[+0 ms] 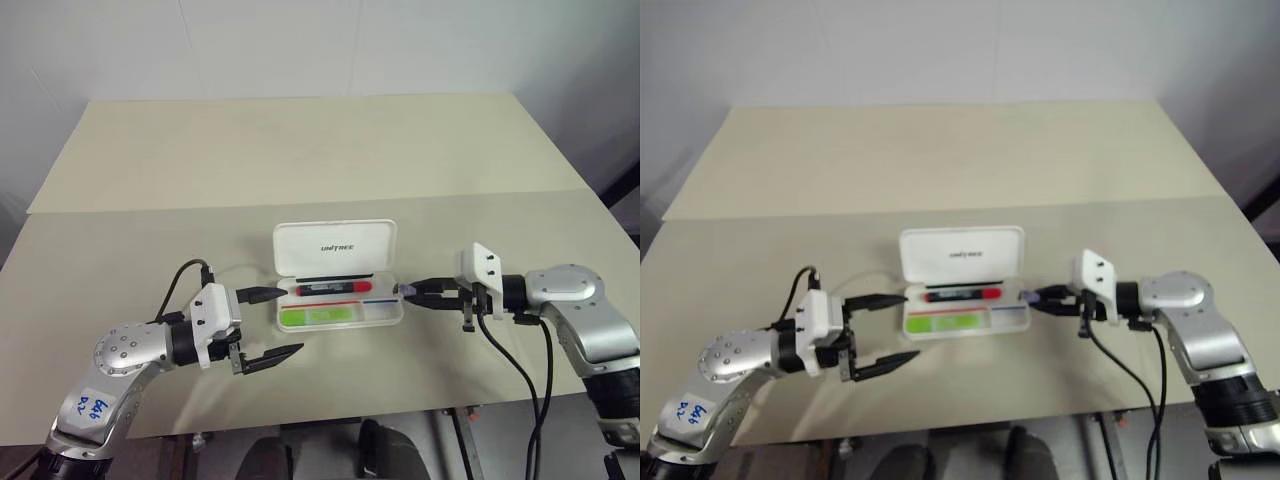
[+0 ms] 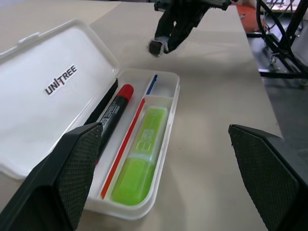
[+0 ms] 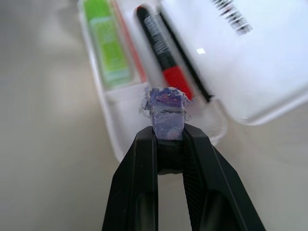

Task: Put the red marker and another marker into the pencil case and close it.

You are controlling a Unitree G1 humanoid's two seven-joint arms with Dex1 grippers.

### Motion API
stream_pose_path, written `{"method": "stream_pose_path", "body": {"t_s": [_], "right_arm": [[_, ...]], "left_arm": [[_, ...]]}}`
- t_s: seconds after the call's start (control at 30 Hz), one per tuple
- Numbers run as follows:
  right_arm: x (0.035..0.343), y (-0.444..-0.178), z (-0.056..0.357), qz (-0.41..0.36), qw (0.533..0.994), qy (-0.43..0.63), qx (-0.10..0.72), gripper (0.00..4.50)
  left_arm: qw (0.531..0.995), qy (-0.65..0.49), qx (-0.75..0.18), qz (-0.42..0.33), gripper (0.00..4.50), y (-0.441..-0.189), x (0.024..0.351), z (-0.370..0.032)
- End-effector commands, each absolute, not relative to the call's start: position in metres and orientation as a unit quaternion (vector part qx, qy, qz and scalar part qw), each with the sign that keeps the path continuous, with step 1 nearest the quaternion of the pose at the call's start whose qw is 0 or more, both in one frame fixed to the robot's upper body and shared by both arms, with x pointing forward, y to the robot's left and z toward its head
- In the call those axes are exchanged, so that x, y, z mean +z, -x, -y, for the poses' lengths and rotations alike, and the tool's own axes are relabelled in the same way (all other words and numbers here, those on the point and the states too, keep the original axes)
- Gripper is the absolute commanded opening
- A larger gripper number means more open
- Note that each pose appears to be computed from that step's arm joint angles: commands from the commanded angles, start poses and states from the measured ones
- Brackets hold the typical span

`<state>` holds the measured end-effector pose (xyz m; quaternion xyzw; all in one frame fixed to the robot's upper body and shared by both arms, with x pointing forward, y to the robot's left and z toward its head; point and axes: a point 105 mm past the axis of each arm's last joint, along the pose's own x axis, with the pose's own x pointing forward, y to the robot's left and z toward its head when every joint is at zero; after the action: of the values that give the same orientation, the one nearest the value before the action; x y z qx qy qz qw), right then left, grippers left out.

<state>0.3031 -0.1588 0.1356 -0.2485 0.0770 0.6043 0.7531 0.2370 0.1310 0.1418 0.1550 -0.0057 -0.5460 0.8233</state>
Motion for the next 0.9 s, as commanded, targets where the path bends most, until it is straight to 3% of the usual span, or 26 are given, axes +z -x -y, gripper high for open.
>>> {"method": "stream_pose_path", "body": {"t_s": [0.03,0.33,0.57,0.6,0.9], "right_arm": [[0.135,-0.305,0.147,-0.069,0.71,0.266,0.649,0.39],[0.127,-0.312,0.127,-0.064,0.685,0.271,0.673,0.39],[0.129,-0.316,0.136,-0.07,0.681,0.285,0.671,0.39],[0.13,-0.317,0.136,-0.068,0.68,0.287,0.671,1.07],[0.157,-0.321,0.126,-0.026,0.67,0.291,0.682,4.25]], "left_arm": [[0.827,-0.181,-0.533,0.019,4.5,-0.239,0.148,-0.14],[0.829,-0.188,-0.526,0.025,4.5,-0.241,0.151,-0.143],[0.83,-0.189,-0.524,0.027,4.5,-0.241,0.152,-0.143],[0.83,-0.189,-0.523,0.027,4.5,-0.242,0.152,-0.143],[0.827,-0.193,-0.527,0.033,4.5,-0.249,0.155,-0.141]]}}
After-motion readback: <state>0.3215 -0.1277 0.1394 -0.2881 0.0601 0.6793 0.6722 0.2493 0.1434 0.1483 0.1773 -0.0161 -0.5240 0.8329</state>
